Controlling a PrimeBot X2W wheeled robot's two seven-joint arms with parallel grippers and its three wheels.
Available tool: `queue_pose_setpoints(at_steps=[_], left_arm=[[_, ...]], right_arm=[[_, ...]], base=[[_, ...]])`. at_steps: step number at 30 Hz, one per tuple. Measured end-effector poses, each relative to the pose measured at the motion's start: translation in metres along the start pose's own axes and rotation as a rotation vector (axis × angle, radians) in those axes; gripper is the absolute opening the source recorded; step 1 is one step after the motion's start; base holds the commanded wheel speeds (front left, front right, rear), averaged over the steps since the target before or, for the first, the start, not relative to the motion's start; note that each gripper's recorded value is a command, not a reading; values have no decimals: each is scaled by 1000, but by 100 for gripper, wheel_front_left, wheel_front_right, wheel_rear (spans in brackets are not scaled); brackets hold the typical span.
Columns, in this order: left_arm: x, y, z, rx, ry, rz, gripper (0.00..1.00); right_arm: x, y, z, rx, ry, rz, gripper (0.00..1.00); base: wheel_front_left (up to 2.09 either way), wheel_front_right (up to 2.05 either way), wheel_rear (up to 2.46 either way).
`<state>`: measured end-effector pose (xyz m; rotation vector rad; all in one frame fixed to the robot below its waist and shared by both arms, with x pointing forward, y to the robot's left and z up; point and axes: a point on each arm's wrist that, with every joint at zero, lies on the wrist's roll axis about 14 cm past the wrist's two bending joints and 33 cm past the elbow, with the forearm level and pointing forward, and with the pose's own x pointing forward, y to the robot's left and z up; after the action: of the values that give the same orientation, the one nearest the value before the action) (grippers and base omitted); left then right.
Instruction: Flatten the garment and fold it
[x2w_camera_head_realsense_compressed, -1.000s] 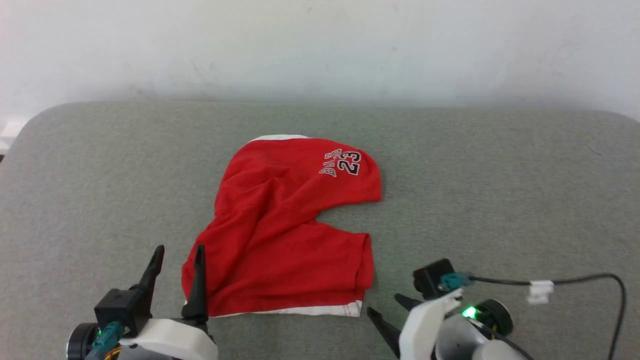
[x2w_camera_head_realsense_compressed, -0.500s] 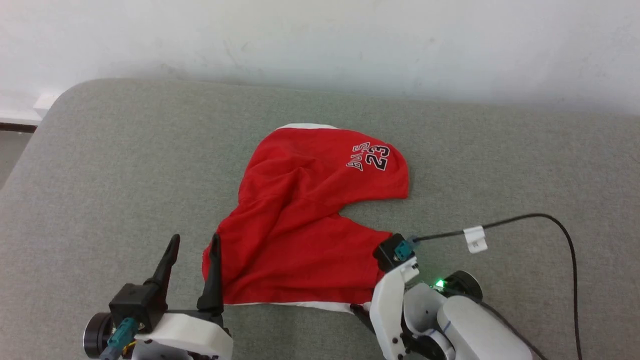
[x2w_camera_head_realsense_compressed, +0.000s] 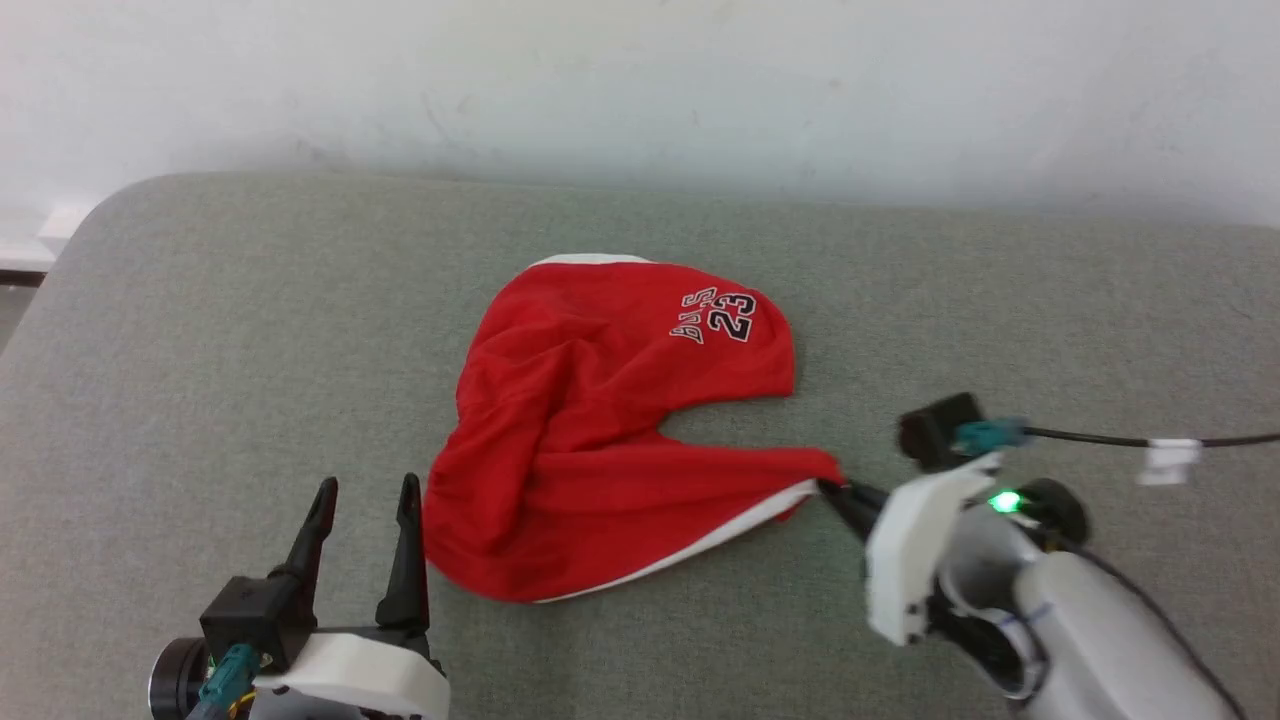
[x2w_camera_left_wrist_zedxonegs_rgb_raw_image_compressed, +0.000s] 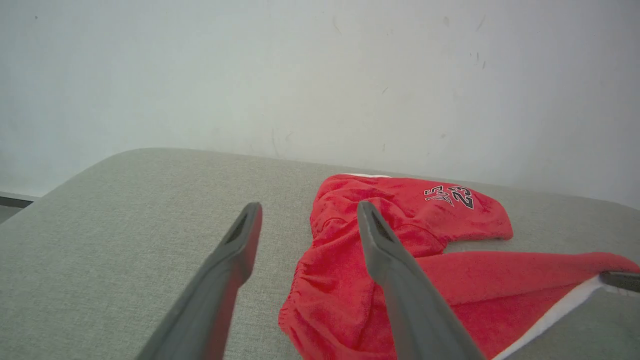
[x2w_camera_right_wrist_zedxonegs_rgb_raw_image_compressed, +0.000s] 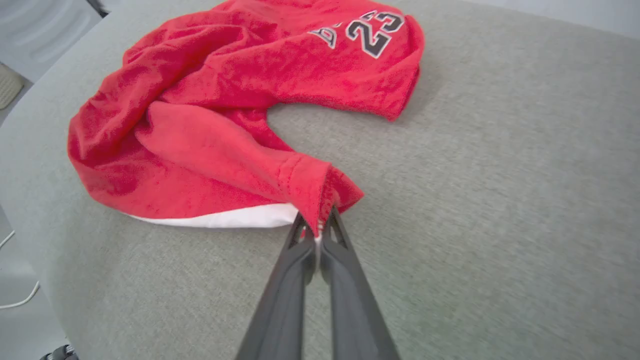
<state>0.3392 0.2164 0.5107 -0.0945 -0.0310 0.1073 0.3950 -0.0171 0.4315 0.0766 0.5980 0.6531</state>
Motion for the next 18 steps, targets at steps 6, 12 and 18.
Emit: queue_pose_setpoints(at_steps=[6,12,18], left_arm=[[4,-7,-2,-1,2,-26,100],[7,-9,-10,-1,27,-34,100],[9,-10,-18,1,51,-37,100]], right_arm=[[-44,-64,-12,75,-37,-197,0],[-94,-121,-66,201,38,-424,0],[-122,-140,-98,290,52,-554,0]], base=[[0,0,0],[0,0,0],[0,0,0]])
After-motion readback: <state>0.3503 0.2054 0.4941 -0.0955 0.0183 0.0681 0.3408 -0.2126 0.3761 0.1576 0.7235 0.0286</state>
